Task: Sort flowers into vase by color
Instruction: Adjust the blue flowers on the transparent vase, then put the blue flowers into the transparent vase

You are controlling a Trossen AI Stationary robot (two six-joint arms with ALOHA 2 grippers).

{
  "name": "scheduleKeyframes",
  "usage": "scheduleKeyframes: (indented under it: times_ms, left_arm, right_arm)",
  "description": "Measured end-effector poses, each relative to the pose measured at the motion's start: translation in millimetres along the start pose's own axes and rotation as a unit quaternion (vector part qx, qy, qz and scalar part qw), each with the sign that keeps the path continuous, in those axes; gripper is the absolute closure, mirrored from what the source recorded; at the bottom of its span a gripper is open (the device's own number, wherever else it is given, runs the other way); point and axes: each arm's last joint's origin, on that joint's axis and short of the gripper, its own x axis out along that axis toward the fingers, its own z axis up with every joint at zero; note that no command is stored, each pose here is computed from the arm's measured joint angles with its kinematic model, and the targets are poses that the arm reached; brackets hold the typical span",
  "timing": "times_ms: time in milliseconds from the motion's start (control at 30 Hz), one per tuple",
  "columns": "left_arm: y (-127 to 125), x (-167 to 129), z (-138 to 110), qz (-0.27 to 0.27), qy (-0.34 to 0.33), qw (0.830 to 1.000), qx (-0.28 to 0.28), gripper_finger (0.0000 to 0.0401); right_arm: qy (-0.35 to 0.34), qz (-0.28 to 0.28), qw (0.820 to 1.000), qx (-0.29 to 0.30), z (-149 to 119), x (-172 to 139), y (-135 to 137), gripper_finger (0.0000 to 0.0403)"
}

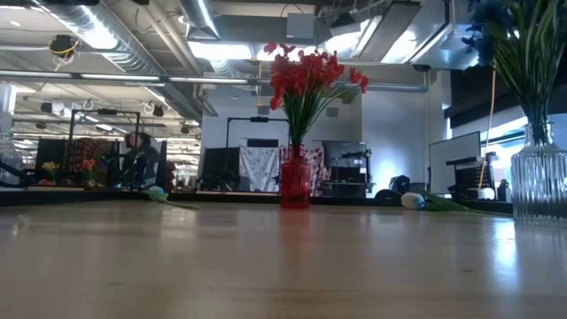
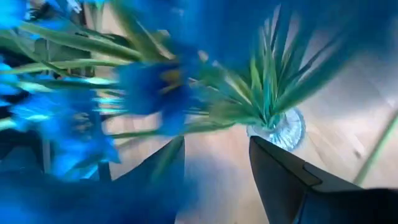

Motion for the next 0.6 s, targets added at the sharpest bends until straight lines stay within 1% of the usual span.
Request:
scheduleKeyframes:
  times_ms: [100, 167, 233, 300, 367, 433, 533, 600]
  left_arm:
    - [-3, 7, -11, 0.008, 0.012, 1.0, 0.022, 0.0284]
    - [-6, 13, -18, 0.01, 0.035, 0.999, 0.023, 0.0284]
    - [-8, 20, -26, 0.013, 0.068, 0.998, -0.008, 0.0284]
    - [-13, 27, -34, 0.012, 0.111, 0.991, -0.073, 0.0284]
    - [-19, 33, -46, 0.01, 0.153, 0.977, -0.151, 0.0284]
    - [-27, 39, -63, 0.012, 0.194, 0.954, -0.226, 0.0284]
    - [-30, 42, -90, 0.049, 0.232, 0.918, -0.32, 0.0284]
    - [-29, 42, -109, 0.082, 0.247, 0.897, -0.359, 0.0284]
  right_arm:
    - [-0.002, 0.004, 1.0, 0.0, 0, -21, 2, 0.0224]
    - [-0.004, 0.004, 1.0, 0.0, -2, -35, 3, 0.0224]
    - [-0.014, 0.001, 1.0, 0.002, -3, -50, 4, 0.0224]
    - [-0.031, -0.007, 0.999, 0.012, -4, -65, 4, 0.0224]
    - [-0.056, -0.018, 0.998, 0.016, -5, -79, 3, 0.0224]
    - [-0.091, -0.033, 0.995, 0.017, -5, -93, 2, 0.0224]
    - [-0.15, -0.048, 0.987, 0.015, -4, -112, 2, 0.0224]
    - [-0.186, -0.055, 0.981, 0.005, -3, -123, 2, 0.0224]
